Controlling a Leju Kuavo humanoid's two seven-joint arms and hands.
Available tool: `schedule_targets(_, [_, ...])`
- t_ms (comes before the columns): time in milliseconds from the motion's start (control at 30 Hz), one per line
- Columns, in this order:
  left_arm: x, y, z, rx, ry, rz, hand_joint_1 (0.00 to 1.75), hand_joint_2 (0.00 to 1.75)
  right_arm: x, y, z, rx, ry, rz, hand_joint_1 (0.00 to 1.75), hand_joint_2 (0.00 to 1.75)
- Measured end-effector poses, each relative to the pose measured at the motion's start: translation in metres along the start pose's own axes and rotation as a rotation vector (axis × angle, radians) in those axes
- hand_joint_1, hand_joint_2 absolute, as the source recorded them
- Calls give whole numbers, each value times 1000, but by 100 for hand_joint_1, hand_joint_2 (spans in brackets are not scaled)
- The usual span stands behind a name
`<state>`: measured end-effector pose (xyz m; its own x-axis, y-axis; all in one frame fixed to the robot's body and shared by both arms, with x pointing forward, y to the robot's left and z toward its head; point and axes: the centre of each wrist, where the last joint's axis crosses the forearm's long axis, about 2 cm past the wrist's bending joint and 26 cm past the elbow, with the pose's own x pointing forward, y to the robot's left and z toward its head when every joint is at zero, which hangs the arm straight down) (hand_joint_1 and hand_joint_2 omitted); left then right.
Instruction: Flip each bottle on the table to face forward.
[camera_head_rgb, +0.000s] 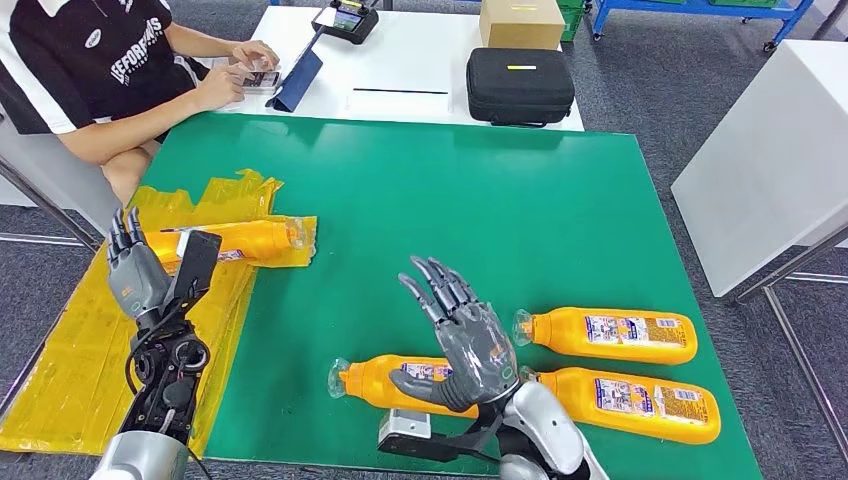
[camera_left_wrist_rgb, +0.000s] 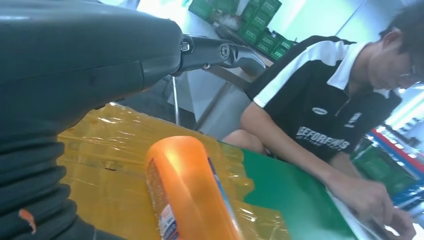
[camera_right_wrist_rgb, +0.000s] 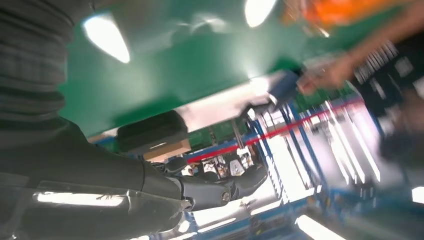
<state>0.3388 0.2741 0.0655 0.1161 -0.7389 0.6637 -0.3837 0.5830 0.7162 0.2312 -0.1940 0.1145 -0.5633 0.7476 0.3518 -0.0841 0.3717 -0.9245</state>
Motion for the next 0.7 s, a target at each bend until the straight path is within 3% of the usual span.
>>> schedule_targets(333, [1, 0, 1, 27, -65, 168, 0, 175, -24, 21, 21, 224, 67, 125, 0, 175])
schedule_targets(700, [9, 0, 2, 10, -100, 315, 0, 175, -45, 43, 30, 376, 189, 196, 0, 175])
